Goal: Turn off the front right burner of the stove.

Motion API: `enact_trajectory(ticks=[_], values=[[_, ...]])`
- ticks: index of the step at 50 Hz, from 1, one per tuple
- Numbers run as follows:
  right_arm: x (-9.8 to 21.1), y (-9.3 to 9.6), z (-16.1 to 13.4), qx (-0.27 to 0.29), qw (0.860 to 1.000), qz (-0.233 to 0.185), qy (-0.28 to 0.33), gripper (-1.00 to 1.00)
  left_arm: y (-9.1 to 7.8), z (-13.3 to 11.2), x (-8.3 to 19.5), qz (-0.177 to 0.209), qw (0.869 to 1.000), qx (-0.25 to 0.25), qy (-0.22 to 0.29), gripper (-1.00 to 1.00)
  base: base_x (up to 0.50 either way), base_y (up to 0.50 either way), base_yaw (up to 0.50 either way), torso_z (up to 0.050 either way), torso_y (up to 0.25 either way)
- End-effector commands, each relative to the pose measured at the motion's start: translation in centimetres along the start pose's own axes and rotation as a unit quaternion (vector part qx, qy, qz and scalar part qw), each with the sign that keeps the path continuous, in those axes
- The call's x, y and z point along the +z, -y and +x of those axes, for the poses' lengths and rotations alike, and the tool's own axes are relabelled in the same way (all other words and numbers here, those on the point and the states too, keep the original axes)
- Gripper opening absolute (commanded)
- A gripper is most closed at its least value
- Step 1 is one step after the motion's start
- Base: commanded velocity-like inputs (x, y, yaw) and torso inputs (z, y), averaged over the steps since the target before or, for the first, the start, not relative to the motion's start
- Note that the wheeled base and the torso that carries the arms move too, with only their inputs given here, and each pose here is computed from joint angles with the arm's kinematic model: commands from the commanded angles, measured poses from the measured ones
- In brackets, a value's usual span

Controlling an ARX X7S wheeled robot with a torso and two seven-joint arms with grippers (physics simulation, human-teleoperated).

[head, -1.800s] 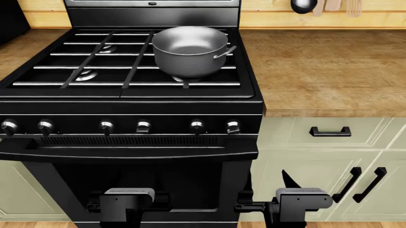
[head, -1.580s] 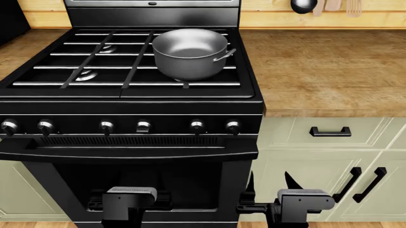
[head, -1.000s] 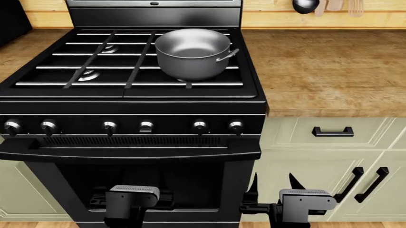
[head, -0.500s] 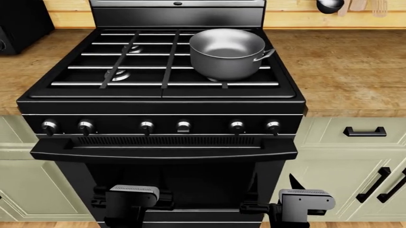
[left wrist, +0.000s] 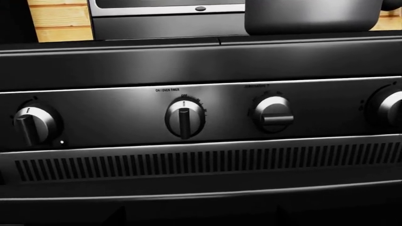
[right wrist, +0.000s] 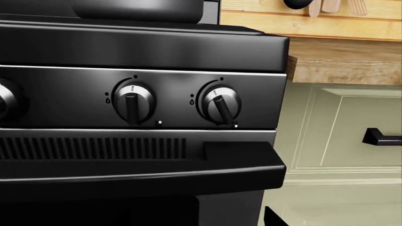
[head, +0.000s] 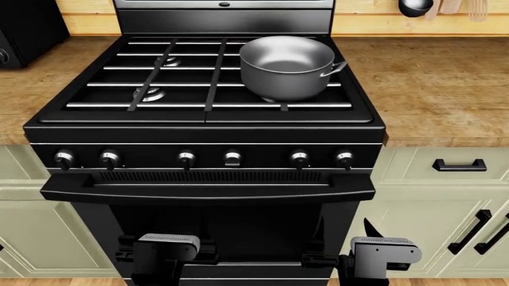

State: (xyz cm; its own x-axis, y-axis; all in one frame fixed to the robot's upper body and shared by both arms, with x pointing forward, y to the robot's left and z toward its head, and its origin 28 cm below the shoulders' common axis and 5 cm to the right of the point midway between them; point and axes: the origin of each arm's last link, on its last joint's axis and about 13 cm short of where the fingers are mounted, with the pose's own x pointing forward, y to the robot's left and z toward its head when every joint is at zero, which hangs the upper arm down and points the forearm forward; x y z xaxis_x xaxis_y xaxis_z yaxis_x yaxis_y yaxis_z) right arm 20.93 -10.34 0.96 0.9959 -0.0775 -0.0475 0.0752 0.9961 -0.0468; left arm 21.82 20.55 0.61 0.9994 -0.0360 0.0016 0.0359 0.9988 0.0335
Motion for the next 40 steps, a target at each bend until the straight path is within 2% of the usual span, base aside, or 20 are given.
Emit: enact_trajectory(ticks=[1,7,23,26,30,33,40], values=[[0.1,0.0,0.0,-0.001,1.0,0.001,-0.001,1.0,0.1,0.0,0.1,0.003,1.0,-0.002,-0.005,1.0,0.0,0.0,0.0,-0.022,0.0],[0.0,0.0,0.0,-0.001,1.0,0.001,0.0,1.0,0.1,-0.1,0.1,-0.001,1.0,0.0,-0.001,1.0,0.0,0.0,0.0,-0.048,0.0],[0.6,0.1,-0.2,-0.005,1.0,-0.001,0.008,1.0,0.0,-0.1,0.2,-0.003,1.0,0.001,-0.002,1.0,0.0,0.0,0.0,0.0,0.0],[1.6,0.2,-0.4,-0.009,1.0,0.002,0.016,1.0,0.0,-0.1,0.2,-0.003,1.0,0.001,-0.003,1.0,0.0,0.0,0.0,0.0,0.0],[4.4,0.6,-0.8,-0.021,0.999,0.001,0.034,1.0,0.0,-0.5,0.0,-0.003,1.0,0.0,-0.004,1.0,0.0,0.0,0.0,0.0,0.0],[6.2,1.1,-1.0,-0.035,0.999,0.022,0.026,1.0,0.0,-0.7,-0.1,-0.005,1.0,0.0,-0.006,1.0,0.0,0.0,0.0,0.0,0.0],[10.0,1.8,-1.6,-0.039,0.998,0.02,0.053,1.0,0.0,-1.1,-0.3,-0.008,1.0,0.0,-0.007,1.0,0.0,0.0,0.0,0.0,0.0]])
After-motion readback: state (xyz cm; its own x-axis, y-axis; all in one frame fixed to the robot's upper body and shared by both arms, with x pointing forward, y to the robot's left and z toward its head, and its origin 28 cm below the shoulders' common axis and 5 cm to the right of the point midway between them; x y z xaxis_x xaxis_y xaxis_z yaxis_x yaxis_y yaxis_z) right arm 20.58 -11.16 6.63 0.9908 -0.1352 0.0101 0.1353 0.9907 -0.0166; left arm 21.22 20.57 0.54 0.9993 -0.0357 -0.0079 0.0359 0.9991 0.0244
